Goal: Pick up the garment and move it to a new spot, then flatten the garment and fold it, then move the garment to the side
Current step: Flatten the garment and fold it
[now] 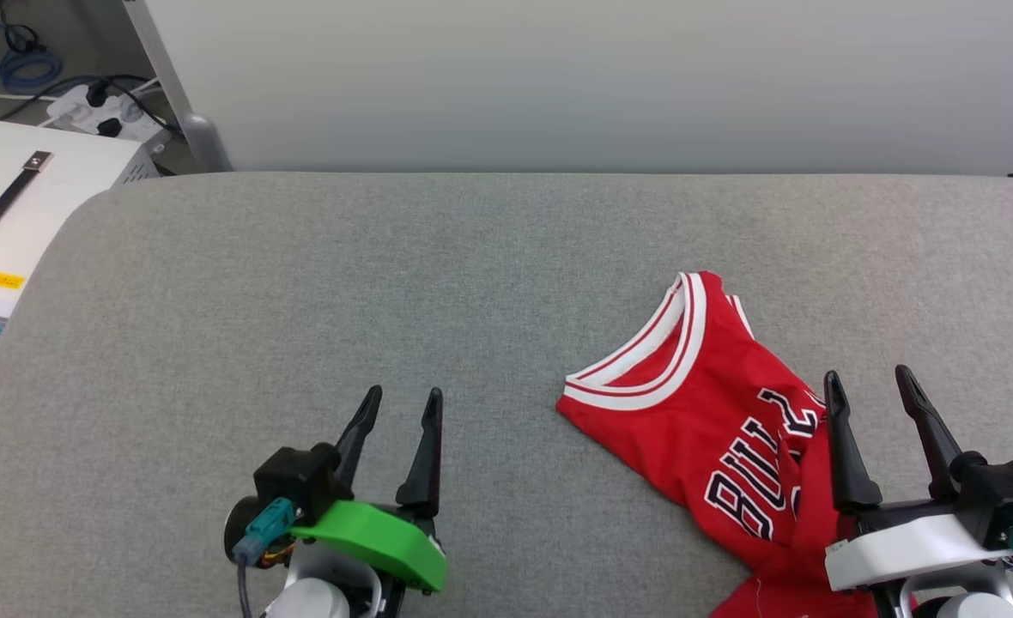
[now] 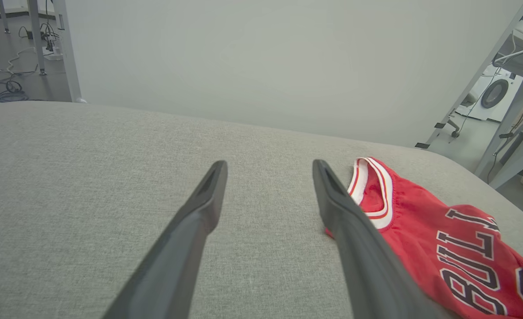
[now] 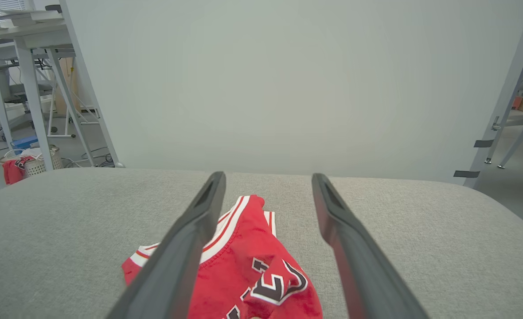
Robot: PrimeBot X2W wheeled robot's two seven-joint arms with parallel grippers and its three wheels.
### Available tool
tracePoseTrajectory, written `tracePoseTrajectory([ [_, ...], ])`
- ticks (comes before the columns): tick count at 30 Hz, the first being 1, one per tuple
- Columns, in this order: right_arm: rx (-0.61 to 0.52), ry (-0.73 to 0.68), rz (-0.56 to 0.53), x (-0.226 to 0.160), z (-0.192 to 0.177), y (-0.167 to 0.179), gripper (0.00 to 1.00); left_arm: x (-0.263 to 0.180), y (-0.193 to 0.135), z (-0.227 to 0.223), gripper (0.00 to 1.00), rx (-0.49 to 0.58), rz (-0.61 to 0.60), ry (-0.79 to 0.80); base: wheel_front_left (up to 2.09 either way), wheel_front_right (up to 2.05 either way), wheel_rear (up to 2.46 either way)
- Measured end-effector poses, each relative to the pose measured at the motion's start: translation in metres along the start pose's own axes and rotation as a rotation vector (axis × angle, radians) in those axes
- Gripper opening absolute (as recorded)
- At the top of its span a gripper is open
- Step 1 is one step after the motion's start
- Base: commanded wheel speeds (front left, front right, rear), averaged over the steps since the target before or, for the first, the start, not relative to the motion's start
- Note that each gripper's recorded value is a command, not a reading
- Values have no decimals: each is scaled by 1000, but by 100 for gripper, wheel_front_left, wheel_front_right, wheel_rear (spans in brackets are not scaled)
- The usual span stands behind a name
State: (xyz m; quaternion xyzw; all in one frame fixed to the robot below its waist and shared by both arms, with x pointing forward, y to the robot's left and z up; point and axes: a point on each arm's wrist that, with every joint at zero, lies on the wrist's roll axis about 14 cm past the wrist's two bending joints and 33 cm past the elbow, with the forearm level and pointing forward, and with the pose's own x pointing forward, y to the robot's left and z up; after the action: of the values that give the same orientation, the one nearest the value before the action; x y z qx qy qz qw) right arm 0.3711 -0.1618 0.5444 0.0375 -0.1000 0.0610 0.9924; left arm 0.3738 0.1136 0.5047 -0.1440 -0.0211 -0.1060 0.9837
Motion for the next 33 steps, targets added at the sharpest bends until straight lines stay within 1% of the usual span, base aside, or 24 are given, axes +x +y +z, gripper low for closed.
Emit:
tracePoseTrajectory([
  [2, -6, 10, -4, 1, -4, -2, 100, 10, -9, -7, 100, -5, -28, 27, 0, 0, 0],
  [5, -10, 20, -13, 5, -8, -6, 100, 29, -25, -21, 100, -3, -85, 121, 0, 0, 0],
  [8, -17, 29, -19, 10, -12, -10, 100, 46, -39, -39, 100, 3, -140, 260, 0, 0, 0],
  [10, -20, 40, -24, 12, -16, -13, 100, 56, -47, -48, 100, -12, -167, 333, 0, 0, 0],
  [12, -21, 55, -27, 13, -22, -14, 100, 63, -53, -64, 100, -1, -193, 446, 0, 0, 0],
  [16, -23, 68, -34, 15, -27, -17, 100, 63, -60, -100, 100, 15, -219, 673, 0, 0, 0],
  [18, -26, 73, -44, 15, -29, -20, 100, 61, -64, -114, 100, 22, -234, 752, 0, 0, 0],
  [21, -32, 82, -62, 13, -31, -26, 100, 66, -68, -125, 100, 33, -242, 800, 0, 0, 0],
  [25, -37, 105, -89, 8, -37, -35, 100, 75, -69, -137, 100, 40, -228, 817, 0, 0, 0],
  [29, -41, 123, -112, 4, -41, -42, 100, 77, -71, -151, 100, 43, -240, 845, 0, 0, 0],
  [30, -42, 126, -117, 3, -42, -43, 100, 77, -73, -153, 56, 42, -251, 846, 0, 0, 0],
  [31, -43, 128, -120, 3, -43, -44, 100, 79, -75, -153, 0, 37, -259, 840, 0, 0, 0],
  [33, -44, 130, -126, 1, -43, -46, 100, 81, -76, -152, 0, 26, -263, 815, 0, 0, 0],
])
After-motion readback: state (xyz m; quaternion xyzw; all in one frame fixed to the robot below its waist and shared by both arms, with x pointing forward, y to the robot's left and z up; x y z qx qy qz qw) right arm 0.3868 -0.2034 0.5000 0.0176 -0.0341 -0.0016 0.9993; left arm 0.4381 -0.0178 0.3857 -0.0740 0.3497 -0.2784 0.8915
